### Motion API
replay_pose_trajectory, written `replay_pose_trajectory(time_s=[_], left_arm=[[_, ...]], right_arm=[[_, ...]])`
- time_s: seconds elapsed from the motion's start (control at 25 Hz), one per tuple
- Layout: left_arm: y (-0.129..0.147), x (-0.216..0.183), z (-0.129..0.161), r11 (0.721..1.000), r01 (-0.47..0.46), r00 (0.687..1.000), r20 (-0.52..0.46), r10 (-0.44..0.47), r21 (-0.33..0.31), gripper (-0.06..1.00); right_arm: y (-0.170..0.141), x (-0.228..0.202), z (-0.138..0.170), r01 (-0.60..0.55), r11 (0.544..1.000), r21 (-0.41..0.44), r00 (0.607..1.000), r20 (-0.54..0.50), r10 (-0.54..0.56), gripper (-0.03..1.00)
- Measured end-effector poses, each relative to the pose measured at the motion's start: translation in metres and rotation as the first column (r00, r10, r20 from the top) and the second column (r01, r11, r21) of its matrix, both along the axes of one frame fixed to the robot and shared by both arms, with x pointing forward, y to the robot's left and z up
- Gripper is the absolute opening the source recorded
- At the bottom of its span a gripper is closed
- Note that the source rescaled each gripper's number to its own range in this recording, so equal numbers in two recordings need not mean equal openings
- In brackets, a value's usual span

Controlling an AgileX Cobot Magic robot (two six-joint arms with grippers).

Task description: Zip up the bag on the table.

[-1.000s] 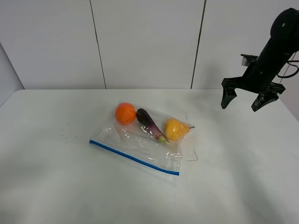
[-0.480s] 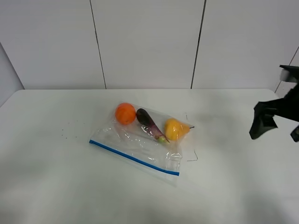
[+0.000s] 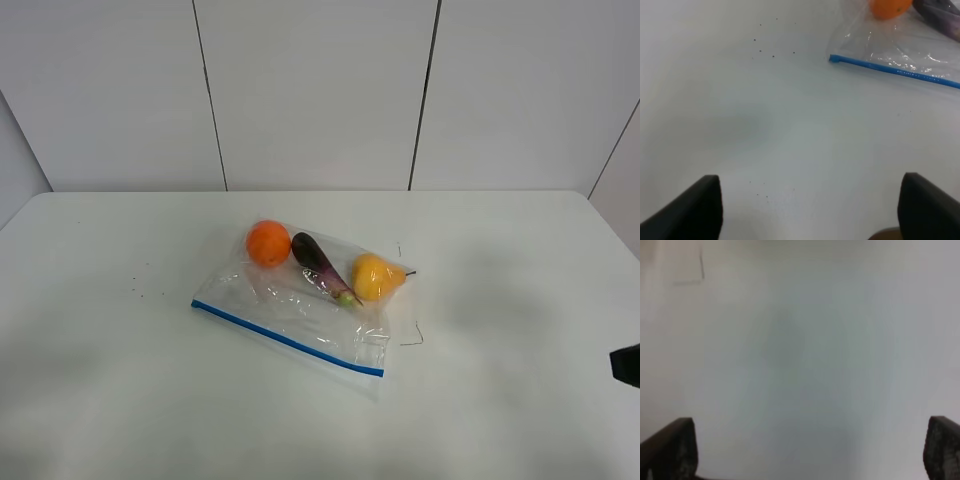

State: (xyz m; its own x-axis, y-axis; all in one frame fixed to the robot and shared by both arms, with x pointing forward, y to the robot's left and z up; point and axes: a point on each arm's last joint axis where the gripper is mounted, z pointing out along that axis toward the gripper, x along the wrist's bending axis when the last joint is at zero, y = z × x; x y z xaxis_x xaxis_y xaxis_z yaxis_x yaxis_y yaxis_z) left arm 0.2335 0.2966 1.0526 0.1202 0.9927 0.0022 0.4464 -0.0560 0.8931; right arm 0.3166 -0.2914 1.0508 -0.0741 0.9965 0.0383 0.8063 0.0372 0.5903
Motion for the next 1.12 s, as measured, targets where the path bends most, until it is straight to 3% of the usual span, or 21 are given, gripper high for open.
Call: replay_pose_trajectory(time_s=[0.12, 0.28, 0.52, 1.12], left_arm=[[0.0, 0.0, 0.0, 1.0, 0.0, 1.0, 0.0, 0.0, 0.0, 1.0], [0.0, 0.0, 0.0, 1.0, 0.0, 1.0, 0.0, 0.0, 0.0, 1.0], [0.0, 0.0, 0.0, 1.0, 0.0, 1.0, 0.0, 0.0, 0.0, 1.0], [0.0, 0.0, 0.0, 1.0, 0.001, 1.0, 0.0, -0.001, 0.002, 1.0]], right_arm=[[-0.001, -0.027, -0.003, 0.003, 1.0, 0.003, 0.99, 0.142, -0.004, 1.0], [-0.001, -0.053, 0.003, 0.005, 1.0, 0.007, 0.949, 0.316, -0.007, 1.0], [-0.002, -0.079, 0.005, 0.004, 1.0, 0.011, 0.884, 0.467, -0.008, 1.0], [-0.002, -0.082, 0.005, 0.006, 1.0, 0.01, 0.875, 0.485, -0.01, 1.0]])
